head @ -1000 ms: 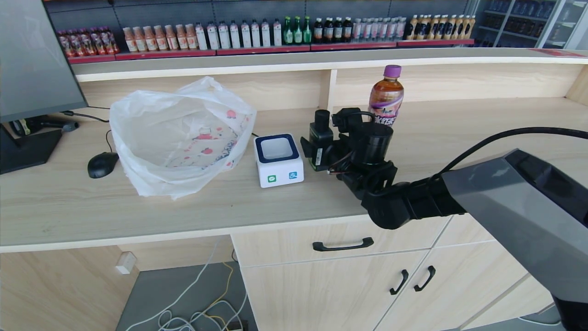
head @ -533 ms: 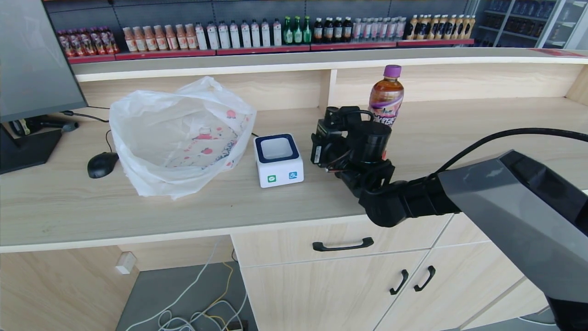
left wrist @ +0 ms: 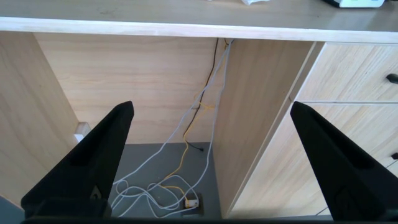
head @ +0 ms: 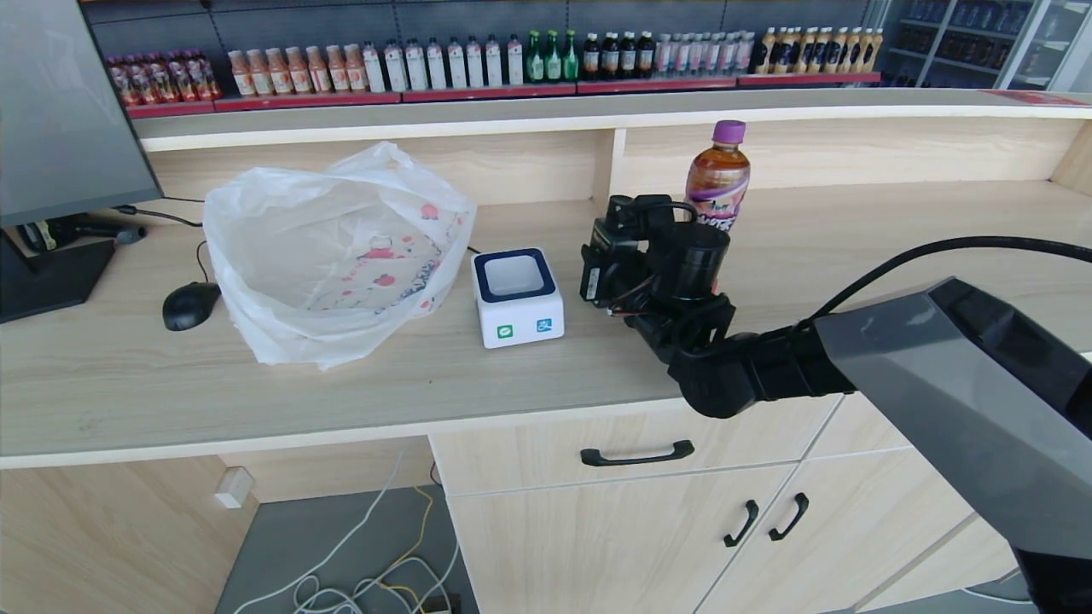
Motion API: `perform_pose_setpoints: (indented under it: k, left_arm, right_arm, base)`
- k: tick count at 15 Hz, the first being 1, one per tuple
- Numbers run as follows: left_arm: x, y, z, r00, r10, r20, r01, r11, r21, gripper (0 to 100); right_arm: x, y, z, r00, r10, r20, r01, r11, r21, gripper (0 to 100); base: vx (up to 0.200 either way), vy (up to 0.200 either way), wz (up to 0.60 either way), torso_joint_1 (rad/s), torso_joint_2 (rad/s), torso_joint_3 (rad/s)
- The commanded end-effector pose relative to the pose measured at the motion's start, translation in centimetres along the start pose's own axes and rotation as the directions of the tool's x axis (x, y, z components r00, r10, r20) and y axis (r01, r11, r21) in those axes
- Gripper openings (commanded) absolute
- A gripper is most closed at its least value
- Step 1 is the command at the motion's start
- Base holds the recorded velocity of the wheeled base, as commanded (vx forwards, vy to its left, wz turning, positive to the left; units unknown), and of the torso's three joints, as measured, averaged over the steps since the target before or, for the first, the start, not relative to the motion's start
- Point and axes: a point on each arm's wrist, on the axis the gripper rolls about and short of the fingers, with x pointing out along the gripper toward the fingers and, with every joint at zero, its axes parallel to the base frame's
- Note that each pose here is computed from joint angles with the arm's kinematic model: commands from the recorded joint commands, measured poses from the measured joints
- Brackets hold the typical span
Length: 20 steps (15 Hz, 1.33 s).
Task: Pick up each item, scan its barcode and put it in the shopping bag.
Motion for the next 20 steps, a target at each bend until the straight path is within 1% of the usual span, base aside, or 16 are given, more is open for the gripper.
perform_pose_setpoints:
  k: [1,4,11,12,17,20]
  left_arm:
    - [0.0,0.0,0.0,1.000,-0.001,0.000,0.001,1.000,0.001,100]
    - [0.0,0.0,0.0,1.000,-0.001,0.000,0.001,1.000,0.000,100]
    - [0.0,0.0,0.0,1.000,0.000,0.000,0.000,1.000,0.000,100]
    - [0.0,0.0,0.0,1.000,0.000,0.000,0.000,1.000,0.000,100]
    - [0.0,0.0,0.0,1.000,0.000,0.000,0.000,1.000,0.000,100]
    - [0.0,0.0,0.0,1.000,0.000,0.000,0.000,1.000,0.000,100]
  right_arm:
    - [-0.1,0.2,0.1,1.000,0.003,0.002,-0.003,1.000,0.001,0]
    - [-0.3,0.6,-0.5,1.000,0.013,-0.015,-0.013,1.000,-0.006,0]
    - [-0.4,0.8,-0.6,1.000,0.018,-0.021,-0.018,1.000,-0.009,0]
    - [-0.5,1.0,-0.8,0.999,0.024,-0.028,-0.024,1.000,-0.007,0]
    - [-0.8,1.1,-1.4,1.000,0.026,-0.008,-0.026,1.000,-0.006,0]
    - [-1.0,1.4,-0.1,0.999,0.035,0.019,-0.035,0.999,0.004,0]
  base:
    - [0.000,0.000,0.00,0.000,0.00,0.000]
    - [0.000,0.000,0.00,0.000,0.00,0.000]
    - [0.000,0.000,0.00,0.000,0.00,0.000]
    - [0.000,0.000,0.00,0.000,0.00,0.000]
    - [0.000,0.000,0.00,0.000,0.00,0.000]
    - [0.000,0.000,0.00,0.000,0.00,0.000]
